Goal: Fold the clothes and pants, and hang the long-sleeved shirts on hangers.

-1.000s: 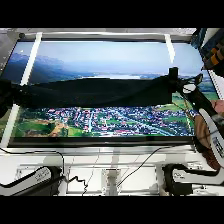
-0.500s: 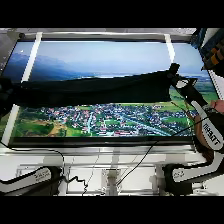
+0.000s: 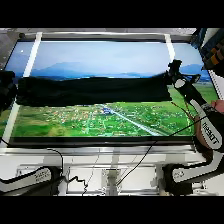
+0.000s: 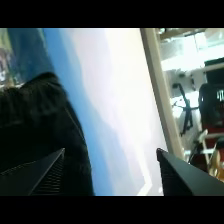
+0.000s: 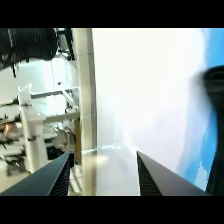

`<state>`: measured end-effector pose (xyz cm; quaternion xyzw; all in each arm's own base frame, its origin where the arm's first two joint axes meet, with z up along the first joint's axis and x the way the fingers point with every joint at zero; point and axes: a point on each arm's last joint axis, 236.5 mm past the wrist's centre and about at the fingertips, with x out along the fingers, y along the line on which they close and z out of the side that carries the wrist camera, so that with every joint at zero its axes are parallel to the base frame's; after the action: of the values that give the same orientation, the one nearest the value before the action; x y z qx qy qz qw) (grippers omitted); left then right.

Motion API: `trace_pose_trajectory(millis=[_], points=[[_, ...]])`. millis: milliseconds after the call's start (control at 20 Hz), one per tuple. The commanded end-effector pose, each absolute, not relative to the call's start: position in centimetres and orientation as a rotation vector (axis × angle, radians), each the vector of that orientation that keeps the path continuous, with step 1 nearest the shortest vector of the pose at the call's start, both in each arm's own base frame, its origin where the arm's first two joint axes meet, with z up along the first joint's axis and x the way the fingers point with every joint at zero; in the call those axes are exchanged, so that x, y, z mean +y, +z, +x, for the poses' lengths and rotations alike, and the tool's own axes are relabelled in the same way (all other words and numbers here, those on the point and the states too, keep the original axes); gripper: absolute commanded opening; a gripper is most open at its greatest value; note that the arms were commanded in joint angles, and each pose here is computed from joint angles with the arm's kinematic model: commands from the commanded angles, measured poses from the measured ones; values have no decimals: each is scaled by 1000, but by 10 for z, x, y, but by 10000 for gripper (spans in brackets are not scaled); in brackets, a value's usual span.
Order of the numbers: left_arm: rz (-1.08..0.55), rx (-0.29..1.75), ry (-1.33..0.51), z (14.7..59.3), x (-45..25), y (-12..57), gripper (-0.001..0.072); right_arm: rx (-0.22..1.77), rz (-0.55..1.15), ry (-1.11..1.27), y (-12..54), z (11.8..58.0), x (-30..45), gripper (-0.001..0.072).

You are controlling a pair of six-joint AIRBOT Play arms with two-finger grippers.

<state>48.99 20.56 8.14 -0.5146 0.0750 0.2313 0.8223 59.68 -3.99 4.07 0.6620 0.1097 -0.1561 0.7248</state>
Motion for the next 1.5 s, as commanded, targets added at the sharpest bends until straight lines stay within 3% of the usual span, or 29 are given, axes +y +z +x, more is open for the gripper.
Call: trace_pose_trajectory(millis=[0, 200, 300, 500, 700, 750, 900, 1150, 1450], points=[[-934, 186, 411, 497, 196, 108, 570, 261, 1104, -234, 75, 603, -34, 450], [-608, 209, 361, 481, 195, 148, 571, 356, 693, -112, 111, 597, -17, 450], [-555, 283, 298, 463, 184, 154, 571, 403, 579, -67, 119, 590, -8, 450], [-735, 554, 302, 404, 192, 104, 594, 480, 514, -33, 114, 579, 1, 450], [-847, 640, 382, 362, 208, 58, 607, 545, 509, -23, 102, 572, 6, 450], [-861, 652, 397, 359, 208, 46, 717, 546, 510, -23, 101, 572, 6, 450], [-919, 677, 428, 359, 206, 14, 708, 546, 512, -23, 102, 572, 7, 450], [-1196, 635, 523, 375, 219, -32, 706, 549, 533, -20, 102, 571, 9, 449], [-1291, 591, 511, 400, 222, -73, 702, 547, 550, -17, 102, 572, 10, 450]])
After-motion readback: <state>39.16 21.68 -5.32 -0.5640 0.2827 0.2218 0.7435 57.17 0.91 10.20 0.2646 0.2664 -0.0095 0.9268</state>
